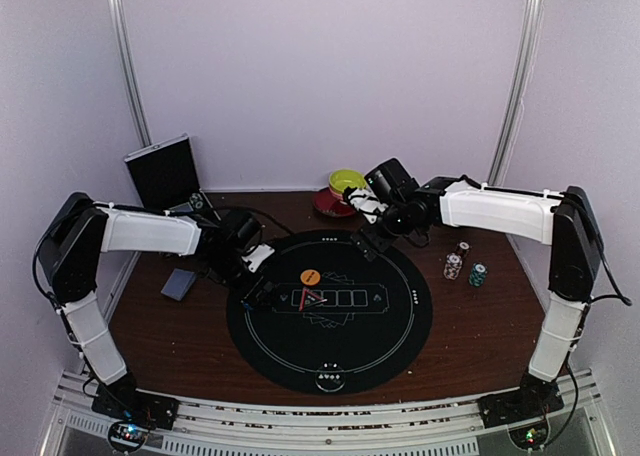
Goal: Distribute texas hold em gaming equipment
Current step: Move the small blind button to the small blind area.
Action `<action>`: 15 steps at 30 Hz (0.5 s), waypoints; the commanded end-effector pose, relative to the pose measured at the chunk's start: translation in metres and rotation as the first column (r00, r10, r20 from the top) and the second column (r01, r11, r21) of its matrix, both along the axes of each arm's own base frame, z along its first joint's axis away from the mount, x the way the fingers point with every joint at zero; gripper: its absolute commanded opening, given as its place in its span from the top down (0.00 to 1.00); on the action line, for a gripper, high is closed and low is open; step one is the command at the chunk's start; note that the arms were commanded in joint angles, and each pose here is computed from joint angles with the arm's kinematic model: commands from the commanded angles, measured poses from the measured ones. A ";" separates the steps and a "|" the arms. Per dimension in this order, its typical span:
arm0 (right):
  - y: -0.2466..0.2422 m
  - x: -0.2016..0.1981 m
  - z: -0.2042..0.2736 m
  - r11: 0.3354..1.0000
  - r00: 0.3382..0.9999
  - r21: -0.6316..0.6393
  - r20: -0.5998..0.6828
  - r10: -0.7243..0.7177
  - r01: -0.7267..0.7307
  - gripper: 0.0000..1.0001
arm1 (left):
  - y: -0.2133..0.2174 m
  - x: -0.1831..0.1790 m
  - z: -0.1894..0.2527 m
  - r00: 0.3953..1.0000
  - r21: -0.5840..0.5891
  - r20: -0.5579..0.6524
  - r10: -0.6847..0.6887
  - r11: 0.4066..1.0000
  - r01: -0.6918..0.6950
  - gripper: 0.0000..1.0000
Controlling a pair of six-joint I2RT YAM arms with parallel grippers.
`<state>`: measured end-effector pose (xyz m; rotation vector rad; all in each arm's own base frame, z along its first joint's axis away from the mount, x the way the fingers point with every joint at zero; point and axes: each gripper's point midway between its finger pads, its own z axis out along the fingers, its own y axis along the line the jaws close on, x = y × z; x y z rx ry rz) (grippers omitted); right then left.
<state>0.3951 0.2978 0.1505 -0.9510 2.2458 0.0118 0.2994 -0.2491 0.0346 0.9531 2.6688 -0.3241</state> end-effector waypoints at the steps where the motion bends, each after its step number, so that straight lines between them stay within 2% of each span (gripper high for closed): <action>1: -0.003 0.004 -0.010 0.999 1.000 -0.034 0.013 -0.010 0.010 0.00 | -0.001 -0.006 -0.001 1.000 0.020 0.011 -0.019 1.000 0.019 0.12; 6: -0.004 0.004 -0.014 0.999 1.000 -0.045 0.007 -0.009 0.010 0.00 | 0.014 0.002 -0.004 0.998 0.097 0.057 0.024 0.995 -0.030 0.13; 15: -0.001 0.002 -0.020 0.999 1.000 -0.047 -0.005 0.000 0.000 0.00 | 0.018 -0.003 -0.019 0.999 0.128 0.022 0.029 0.991 -0.031 0.19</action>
